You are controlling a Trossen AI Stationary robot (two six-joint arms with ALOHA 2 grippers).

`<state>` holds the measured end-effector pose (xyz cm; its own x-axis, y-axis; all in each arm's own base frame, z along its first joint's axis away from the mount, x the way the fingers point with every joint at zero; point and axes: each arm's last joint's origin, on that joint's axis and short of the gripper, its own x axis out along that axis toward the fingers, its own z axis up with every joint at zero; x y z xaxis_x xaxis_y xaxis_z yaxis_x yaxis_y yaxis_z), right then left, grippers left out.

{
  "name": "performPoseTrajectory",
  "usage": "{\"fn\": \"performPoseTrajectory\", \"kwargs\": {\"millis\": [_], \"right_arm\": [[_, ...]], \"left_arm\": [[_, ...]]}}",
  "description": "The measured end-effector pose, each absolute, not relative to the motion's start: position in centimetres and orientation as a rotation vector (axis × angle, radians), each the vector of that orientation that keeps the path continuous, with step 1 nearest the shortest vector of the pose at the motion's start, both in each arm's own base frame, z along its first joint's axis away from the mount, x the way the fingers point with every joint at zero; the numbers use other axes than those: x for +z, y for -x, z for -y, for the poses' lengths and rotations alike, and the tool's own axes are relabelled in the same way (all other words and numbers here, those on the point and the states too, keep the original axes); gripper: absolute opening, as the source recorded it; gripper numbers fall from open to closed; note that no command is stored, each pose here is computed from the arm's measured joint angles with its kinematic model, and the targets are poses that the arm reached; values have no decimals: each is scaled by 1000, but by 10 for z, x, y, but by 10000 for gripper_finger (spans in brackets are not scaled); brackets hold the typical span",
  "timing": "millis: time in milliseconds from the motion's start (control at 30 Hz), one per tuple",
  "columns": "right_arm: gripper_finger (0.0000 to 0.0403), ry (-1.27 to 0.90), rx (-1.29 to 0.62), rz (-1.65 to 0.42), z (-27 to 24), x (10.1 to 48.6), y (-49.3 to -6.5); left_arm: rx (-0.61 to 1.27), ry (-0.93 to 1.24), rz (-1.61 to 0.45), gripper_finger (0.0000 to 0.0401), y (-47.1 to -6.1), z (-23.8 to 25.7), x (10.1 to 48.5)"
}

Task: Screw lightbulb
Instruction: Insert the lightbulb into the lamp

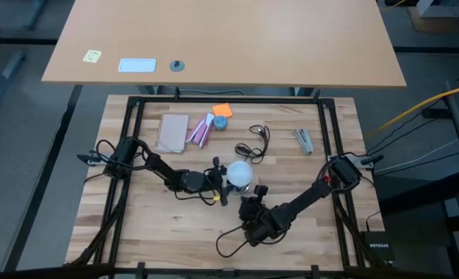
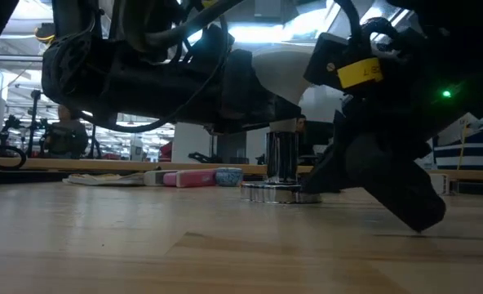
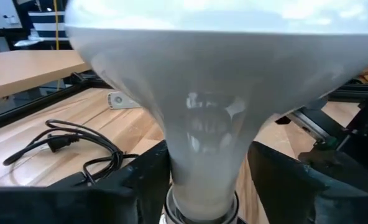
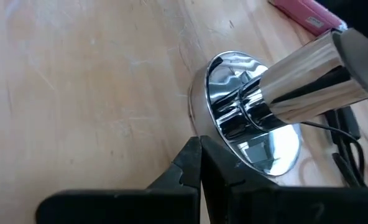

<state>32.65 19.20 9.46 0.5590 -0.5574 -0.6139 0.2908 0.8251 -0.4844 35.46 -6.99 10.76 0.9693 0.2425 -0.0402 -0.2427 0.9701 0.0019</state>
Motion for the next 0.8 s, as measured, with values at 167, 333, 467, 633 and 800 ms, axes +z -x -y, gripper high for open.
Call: {"fn": "performPoseTrajectory", "kwargs": {"millis": [167,333,467,633,800], "right_arm": [[5,364,-527,-829,-191,95,-326],[5,374,-540,-816,-190,95,-327],[5,366,-543,-817,-189,92,-324],[5,357,-536,-851,-184,89,-322],[5,382,-542,-893,-179,88,-320]], "left_arm": [[225,7,-41,177,-355,68,108],[224,8,-41,154,-355,68,108],[224,9,-43,149,-355,68,107],[221,7,-44,155,-355,69,107],[214,2,-46,152,-355,69,107]]}}
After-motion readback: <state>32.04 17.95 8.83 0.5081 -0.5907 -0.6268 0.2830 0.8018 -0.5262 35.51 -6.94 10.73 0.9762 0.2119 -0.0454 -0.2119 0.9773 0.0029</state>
